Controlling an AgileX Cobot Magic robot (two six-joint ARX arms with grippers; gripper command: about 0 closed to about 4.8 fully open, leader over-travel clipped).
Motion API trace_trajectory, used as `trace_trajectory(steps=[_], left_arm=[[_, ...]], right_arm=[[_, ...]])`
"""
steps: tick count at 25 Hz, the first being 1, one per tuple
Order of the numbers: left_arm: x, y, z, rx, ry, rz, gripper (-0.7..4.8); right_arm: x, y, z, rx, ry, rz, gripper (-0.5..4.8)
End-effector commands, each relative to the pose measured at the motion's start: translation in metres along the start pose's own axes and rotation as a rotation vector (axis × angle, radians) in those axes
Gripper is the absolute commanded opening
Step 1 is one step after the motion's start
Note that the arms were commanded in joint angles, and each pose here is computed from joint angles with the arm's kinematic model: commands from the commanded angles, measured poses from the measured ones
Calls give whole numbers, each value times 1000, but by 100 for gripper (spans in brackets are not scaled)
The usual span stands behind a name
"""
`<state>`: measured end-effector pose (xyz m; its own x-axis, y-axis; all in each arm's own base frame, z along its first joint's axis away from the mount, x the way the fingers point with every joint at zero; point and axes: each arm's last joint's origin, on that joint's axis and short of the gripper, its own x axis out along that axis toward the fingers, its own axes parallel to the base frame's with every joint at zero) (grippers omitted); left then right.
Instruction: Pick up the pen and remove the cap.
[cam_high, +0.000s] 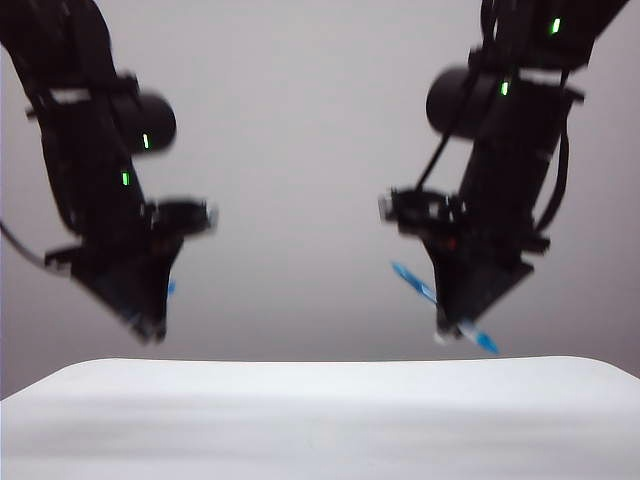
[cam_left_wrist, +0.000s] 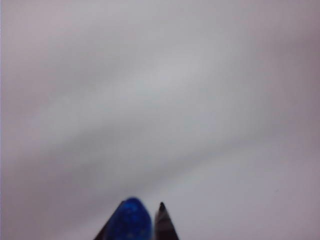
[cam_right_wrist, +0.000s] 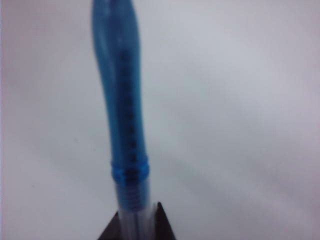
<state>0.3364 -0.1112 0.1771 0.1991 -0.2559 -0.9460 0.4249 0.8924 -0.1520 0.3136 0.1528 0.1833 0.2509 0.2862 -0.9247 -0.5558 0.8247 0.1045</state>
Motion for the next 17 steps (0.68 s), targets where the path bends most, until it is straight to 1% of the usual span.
trace_trajectory(steps=[1,4,6,10,12,13,14,17], left_arm=[[23,3,-3,-6,80,3,-6],[40,7,-6,-15,133,9,-6],[50,9,-9,-19,168,33,-6],[52,11,-8,-16,168,65,-6],[52,11,-8,-15,171,89,-6],[52,12,-8,-12,178,131,-6],[52,13,-8,-9,186,159,-6],[52,14,-8,-9,189,191,-3]], right_arm=[[9,-10,-2,27,24,-9,-6],[19,-21,-6,58,66,-13,-6],[31,-34,-12,98,114,-14,-6],[44,-51,-22,153,182,-15,-6],[48,-55,-25,168,203,-13,-6],[52,-59,-28,179,217,-13,-6],[53,-59,-28,180,222,-14,-5],[54,-59,-29,181,225,-13,-5]])
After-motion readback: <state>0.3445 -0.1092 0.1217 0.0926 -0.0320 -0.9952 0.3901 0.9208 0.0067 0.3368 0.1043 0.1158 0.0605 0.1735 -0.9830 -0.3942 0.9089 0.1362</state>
